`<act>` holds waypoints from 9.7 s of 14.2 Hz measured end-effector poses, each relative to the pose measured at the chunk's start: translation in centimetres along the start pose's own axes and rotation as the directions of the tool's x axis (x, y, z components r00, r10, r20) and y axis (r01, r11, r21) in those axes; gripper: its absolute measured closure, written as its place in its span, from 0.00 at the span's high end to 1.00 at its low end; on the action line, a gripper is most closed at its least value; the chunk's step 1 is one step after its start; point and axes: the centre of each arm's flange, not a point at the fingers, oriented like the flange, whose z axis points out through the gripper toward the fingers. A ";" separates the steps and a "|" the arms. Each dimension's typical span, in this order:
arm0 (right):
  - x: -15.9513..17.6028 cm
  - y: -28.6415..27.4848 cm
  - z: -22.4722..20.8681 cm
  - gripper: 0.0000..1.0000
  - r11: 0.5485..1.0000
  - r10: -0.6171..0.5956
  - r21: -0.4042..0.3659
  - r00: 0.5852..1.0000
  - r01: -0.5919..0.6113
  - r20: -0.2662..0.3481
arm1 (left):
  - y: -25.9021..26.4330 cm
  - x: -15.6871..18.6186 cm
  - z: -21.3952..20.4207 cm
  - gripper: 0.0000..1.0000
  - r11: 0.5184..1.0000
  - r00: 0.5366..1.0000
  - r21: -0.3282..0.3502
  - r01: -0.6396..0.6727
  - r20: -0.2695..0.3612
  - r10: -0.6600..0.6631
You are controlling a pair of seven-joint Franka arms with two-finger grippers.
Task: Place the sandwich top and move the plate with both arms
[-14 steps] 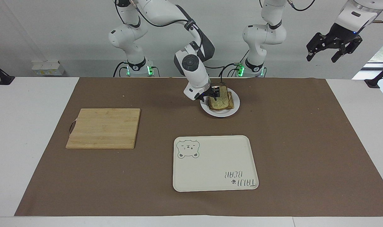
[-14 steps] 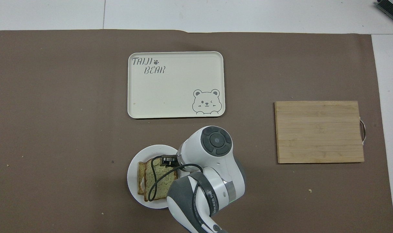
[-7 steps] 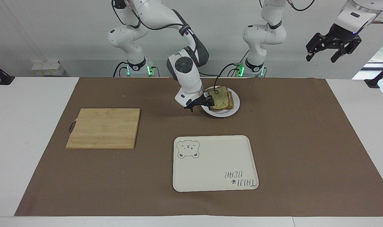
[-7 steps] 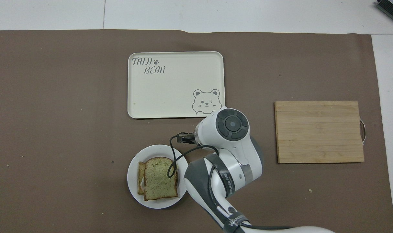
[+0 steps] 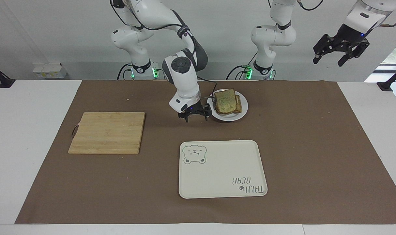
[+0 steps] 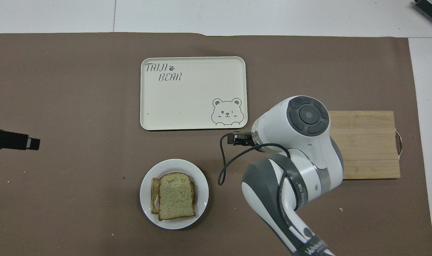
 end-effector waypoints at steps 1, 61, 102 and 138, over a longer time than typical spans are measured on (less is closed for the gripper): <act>-0.6 0.9 -1.1 1.00 1.000 -0.011 -0.013 0.999 0.011 0.037 | -0.2 -0.1 2.3 1.00 0.999 1.000 -0.044 -0.010 0.005 0.011; 0.9 27.5 -23.2 1.00 0.993 0.030 -0.115 0.998 -0.037 -0.059 | -5.8 -8.2 38.1 0.04 0.610 0.997 -0.792 0.030 -0.019 -0.074; 0.7 26.9 -23.0 1.00 0.993 0.022 -0.117 0.999 -0.026 -0.037 | 1.0 14.6 24.3 1.00 0.926 0.963 -0.373 0.057 -0.226 -0.150; 0.7 26.9 -23.0 1.00 0.993 0.022 -0.117 0.999 -0.026 -0.037 | -2.7 2.0 -5.2 1.00 0.972 1.000 0.233 0.026 0.002 -0.027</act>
